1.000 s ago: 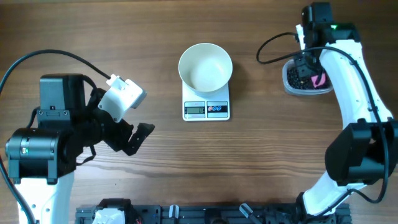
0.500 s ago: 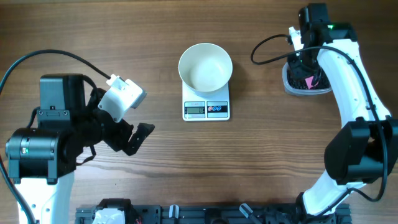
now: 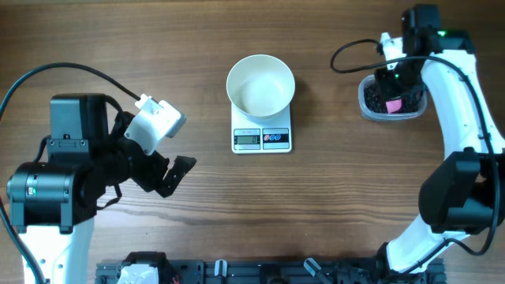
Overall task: Scoop item into bowl and weigh 150g on scale
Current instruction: 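Lower the scoop with the right gripper into the black beans, then drag the scoop through the beans with the right gripper to fill it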
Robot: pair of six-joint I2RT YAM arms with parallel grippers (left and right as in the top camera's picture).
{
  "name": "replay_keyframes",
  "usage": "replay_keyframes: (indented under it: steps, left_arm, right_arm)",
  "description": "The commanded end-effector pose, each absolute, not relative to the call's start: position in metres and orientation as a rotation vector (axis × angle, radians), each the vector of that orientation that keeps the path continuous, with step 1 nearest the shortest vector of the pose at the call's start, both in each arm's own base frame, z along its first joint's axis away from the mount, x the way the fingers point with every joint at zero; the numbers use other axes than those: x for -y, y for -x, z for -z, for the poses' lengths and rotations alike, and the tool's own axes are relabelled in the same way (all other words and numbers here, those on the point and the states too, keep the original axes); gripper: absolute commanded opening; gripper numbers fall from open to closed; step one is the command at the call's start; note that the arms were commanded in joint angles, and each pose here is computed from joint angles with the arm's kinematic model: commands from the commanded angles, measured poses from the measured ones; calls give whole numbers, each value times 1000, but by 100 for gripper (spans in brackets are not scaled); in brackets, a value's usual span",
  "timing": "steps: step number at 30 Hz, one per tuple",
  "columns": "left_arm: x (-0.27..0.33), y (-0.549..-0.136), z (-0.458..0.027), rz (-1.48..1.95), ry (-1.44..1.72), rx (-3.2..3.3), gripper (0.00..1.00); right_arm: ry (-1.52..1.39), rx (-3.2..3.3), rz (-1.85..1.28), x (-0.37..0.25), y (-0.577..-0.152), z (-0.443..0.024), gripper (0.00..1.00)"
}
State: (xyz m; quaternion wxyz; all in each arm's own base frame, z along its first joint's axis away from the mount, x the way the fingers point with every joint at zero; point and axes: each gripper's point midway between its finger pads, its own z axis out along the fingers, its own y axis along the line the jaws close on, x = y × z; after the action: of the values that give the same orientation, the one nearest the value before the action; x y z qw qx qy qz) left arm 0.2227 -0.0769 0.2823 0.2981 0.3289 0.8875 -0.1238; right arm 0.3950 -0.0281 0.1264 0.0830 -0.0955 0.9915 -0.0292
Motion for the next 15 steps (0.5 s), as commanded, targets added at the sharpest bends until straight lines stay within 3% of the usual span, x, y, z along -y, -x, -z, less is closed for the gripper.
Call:
replay_keyframes:
  steps: [1,15]
  left_arm:
    - [78,-223,-288,329,-890,-2328,100]
    - [78,-223,-288,329,-890,-2328,100]
  right_arm:
    - [223,-2991,-99,24,-393,-110,4]
    - [58,-3017,-272,42,-378,-84,4]
